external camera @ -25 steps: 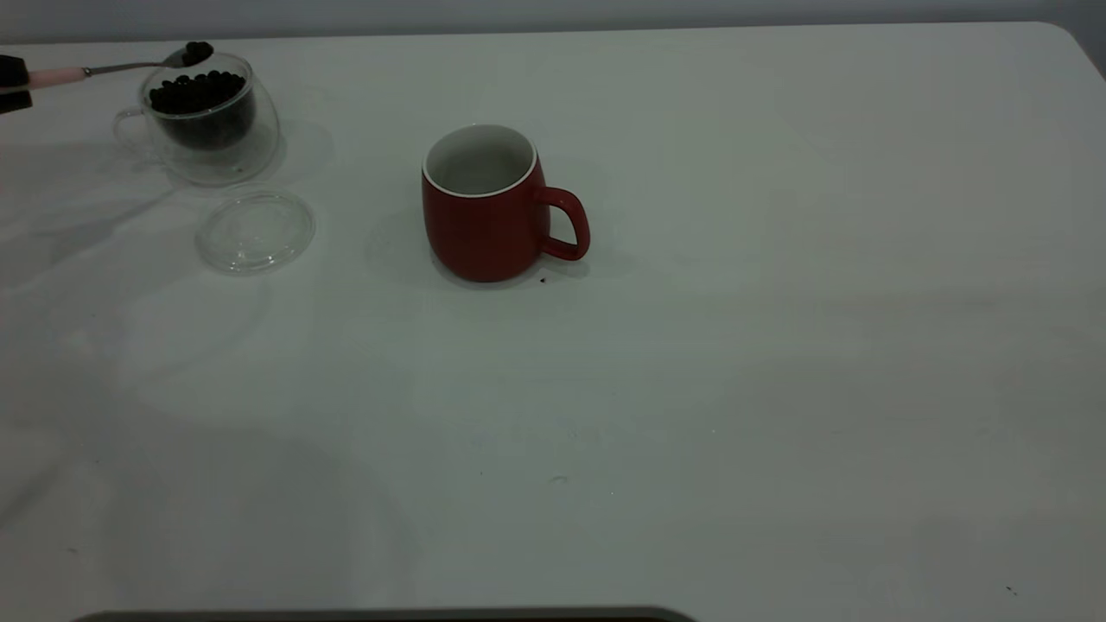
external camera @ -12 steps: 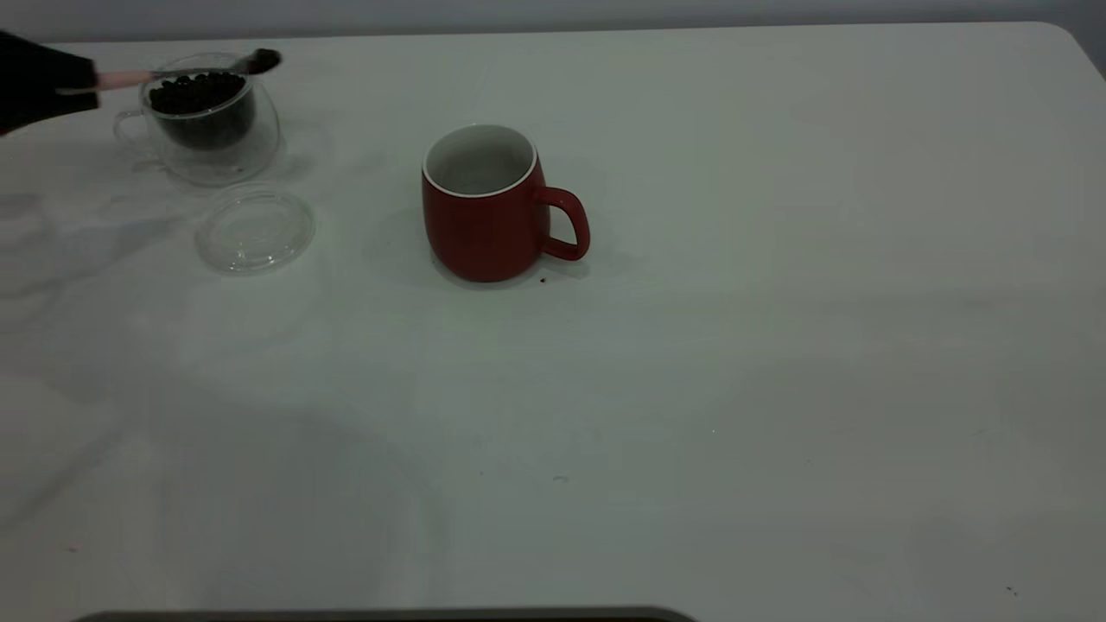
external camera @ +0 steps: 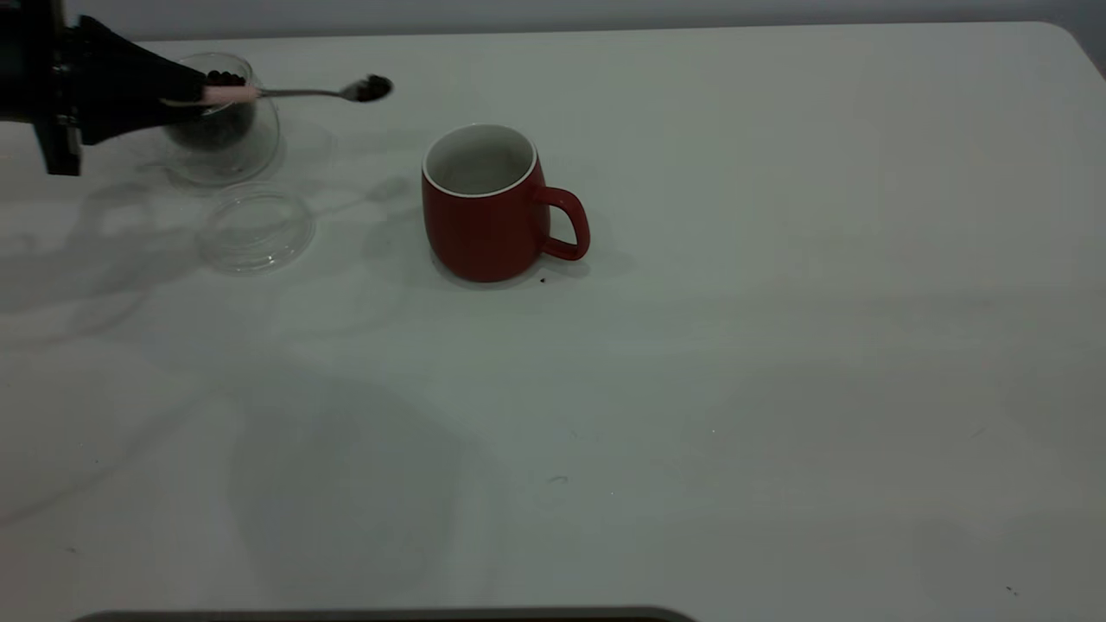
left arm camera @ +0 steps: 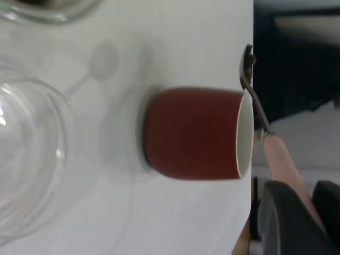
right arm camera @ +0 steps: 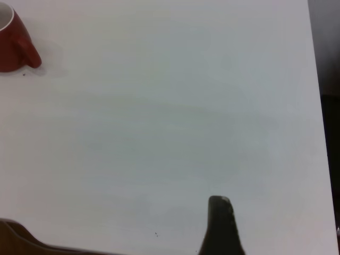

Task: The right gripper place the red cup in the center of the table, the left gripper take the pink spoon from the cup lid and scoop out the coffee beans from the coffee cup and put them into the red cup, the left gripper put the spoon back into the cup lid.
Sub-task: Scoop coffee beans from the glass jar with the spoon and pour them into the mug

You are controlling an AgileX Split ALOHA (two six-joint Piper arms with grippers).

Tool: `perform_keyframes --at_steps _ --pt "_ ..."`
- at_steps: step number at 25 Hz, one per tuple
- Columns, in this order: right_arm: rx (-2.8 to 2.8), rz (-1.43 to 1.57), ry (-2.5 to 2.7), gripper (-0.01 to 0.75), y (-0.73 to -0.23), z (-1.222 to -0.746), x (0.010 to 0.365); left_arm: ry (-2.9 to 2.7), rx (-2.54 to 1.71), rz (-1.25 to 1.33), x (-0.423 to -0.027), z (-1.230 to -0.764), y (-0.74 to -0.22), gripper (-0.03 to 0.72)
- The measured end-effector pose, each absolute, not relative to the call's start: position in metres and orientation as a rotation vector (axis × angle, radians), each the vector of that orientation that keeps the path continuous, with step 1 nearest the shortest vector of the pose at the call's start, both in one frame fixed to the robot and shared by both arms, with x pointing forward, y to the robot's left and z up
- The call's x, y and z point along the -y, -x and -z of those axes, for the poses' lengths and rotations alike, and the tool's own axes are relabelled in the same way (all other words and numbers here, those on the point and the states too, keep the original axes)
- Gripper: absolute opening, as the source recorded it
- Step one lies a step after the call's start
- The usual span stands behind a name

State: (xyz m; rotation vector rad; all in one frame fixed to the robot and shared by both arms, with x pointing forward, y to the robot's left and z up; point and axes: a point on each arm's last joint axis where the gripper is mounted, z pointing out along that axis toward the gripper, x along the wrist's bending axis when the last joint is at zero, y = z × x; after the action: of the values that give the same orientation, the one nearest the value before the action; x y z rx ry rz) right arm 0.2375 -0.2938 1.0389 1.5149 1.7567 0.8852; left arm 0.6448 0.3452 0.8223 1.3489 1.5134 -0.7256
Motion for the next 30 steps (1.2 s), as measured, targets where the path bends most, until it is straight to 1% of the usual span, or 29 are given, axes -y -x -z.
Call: perform_keyframes --at_steps 7,18,30 --pt "-1.757 -0.885 -1.515 0.591 -0.237 -1.039 0.294 -1.427 -1.465 0.777 -0.315 -0.822 -0.646 0.123" --pt "-1.757 -0.885 -1.515 0.591 -0.237 -1.039 0.294 -1.521 -1.410 0.799 -0.297 -0.820 -0.643 0.123" --pt "-1.757 -0.885 -1.515 0.591 -0.237 -1.039 0.294 -1.726 -1.077 0.600 -0.286 -0.820 -0.643 0.123"
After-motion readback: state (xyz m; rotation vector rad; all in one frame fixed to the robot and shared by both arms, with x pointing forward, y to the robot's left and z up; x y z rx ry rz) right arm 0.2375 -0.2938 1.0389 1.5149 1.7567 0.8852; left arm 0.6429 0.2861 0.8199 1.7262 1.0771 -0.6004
